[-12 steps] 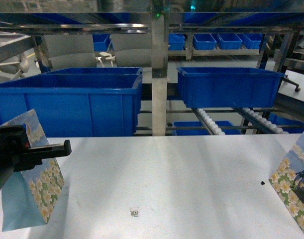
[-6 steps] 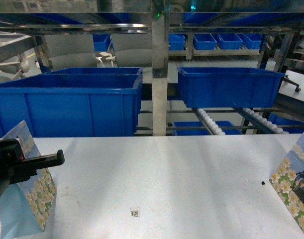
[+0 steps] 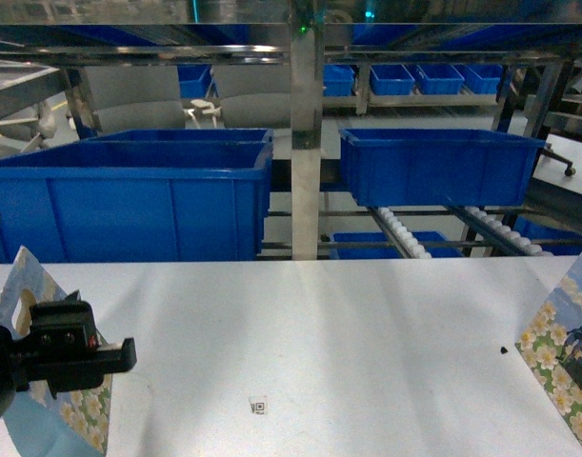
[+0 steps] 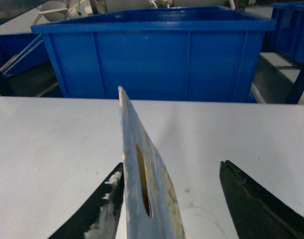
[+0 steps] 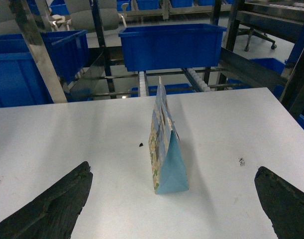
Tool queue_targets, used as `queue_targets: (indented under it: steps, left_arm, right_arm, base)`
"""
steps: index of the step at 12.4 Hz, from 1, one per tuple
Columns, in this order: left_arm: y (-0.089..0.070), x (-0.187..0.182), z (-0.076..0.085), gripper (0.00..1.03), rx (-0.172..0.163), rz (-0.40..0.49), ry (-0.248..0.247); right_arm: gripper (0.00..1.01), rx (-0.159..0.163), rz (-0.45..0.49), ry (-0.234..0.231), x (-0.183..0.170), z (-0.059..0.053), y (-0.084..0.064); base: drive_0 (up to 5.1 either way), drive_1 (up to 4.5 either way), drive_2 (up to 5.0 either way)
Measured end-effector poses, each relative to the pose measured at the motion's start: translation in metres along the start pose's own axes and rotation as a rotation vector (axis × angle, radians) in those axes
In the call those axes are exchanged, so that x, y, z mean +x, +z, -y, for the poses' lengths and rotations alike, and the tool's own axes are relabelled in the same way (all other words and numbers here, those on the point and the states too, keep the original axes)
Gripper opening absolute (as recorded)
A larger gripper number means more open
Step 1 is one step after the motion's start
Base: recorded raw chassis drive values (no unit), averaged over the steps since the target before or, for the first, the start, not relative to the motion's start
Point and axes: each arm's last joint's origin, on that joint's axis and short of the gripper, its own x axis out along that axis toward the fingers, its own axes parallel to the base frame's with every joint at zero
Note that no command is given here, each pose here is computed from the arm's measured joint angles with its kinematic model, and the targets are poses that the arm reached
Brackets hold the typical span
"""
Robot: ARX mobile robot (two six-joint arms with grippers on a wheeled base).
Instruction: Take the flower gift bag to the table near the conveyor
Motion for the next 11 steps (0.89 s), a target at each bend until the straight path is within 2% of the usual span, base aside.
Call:
queue_targets:
  steps: [1,3,5,7,8,9,11]
  left_arm:
    - [0.009,-0.001,-0.001,0.71,-0.017,0.034,-0.004]
    - [0.040,-0.007,-0.004,1.00,-0.064,0.154,-0.035]
    - [0.065,-0.015,-0.006,0.98,-0.103,0.257,-0.066]
    - [0.091,-0.028,-0.020,0.98,-0.163,0.380,-0.078]
    - [0.098,-0.038,-0.032,0.98,-0.154,0.396,-0.085]
    - [0.094,-0.049,-0.044,0.98,-0.130,0.363,-0.093]
    - [0.083,-0.077,-0.065,0.98,-0.104,0.317,-0.102]
  right_arm:
    - [0.98,0.000,0.000,0.000,0.000,0.000,0.000]
    - [0.98,0.000,0.000,0.000,0.000,0.000,0.000]
    - [0.98,0.000,0.000,0.000,0.000,0.000,0.000]
    - [0.98,0.000,0.000,0.000,0.000,0.000,0.000]
    - [0.98,0.000,0.000,0.000,0.000,0.000,0.000]
    - [0.98,0.000,0.000,0.000,0.000,0.000,0.000]
    - [0.98,0.000,0.000,0.000,0.000,0.000,0.000]
  base:
    - [0.0,0.00,0.0]
    - [0.0,0.00,0.0]
    - [0.0,0.00,0.0]
    - [0.0,0.00,0.0]
    - [0.0,0.00,0.0]
    - [0.0,0.00,0.0]
    - [0.0,0.00,0.0]
